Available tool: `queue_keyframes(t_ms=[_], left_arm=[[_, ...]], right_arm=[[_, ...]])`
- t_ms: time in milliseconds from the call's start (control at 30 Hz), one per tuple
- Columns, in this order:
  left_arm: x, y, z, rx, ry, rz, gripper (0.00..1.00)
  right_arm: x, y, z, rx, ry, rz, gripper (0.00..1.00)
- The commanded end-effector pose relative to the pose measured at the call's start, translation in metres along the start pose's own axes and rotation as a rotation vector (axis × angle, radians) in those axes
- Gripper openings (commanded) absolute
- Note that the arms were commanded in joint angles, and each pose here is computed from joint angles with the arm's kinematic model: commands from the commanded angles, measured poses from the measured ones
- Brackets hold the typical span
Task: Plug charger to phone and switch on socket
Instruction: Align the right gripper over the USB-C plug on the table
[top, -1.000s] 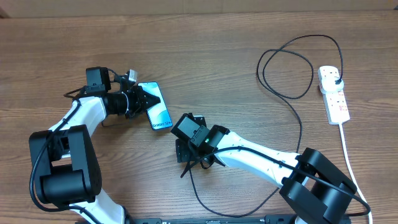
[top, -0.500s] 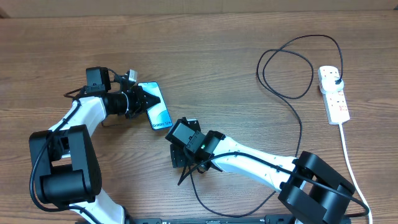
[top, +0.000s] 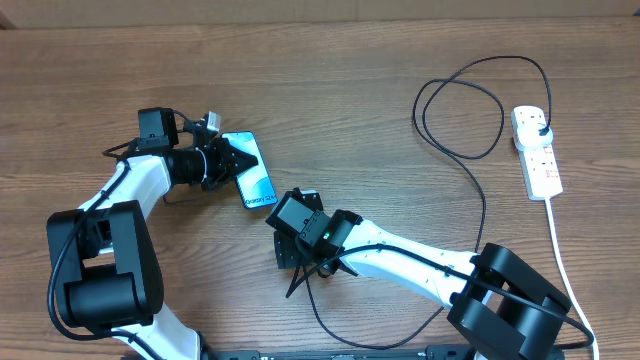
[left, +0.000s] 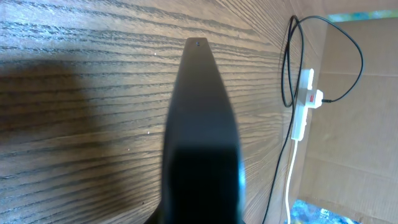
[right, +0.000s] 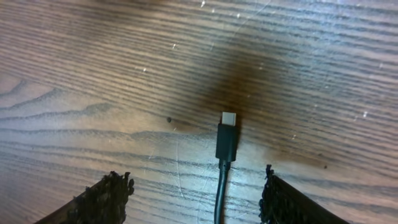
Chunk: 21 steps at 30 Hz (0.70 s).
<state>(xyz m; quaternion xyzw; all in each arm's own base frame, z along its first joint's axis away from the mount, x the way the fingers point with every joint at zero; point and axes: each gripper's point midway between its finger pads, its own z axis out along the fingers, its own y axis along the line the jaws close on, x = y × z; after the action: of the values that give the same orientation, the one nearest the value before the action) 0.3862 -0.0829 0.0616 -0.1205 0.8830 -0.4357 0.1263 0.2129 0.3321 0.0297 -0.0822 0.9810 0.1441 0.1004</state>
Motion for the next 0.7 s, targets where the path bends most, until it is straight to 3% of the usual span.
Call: queue_keyframes(t_ms=[0,267,467,667], left_arm=[[-0.0016,-0.0092,-0.005,0.027,-0.01,0.022,0.04],[-0.0015,-0.0092,-0.005,0.027,-0.009,0.022,0.04],[-0.0015,-0.0092,-0.005,0.027,-0.009,0.022,0.04],[-0.0015,-0.0092,-0.005,0.027,-0.009,0.022,0.04]], right_arm=[[-0.0027,-0.0013,0.0004,0.012,-0.02,-0.001,0.71],[-0.0035,-0.0005,0.0007,0.009,-0.023,0.002,0.71],[-0.003,-0.001,0.001,0.01,-0.022,0.001,1.0],[-0.0025,-0.0016,0.0015,0.011,-0.021,0.001,1.0]])
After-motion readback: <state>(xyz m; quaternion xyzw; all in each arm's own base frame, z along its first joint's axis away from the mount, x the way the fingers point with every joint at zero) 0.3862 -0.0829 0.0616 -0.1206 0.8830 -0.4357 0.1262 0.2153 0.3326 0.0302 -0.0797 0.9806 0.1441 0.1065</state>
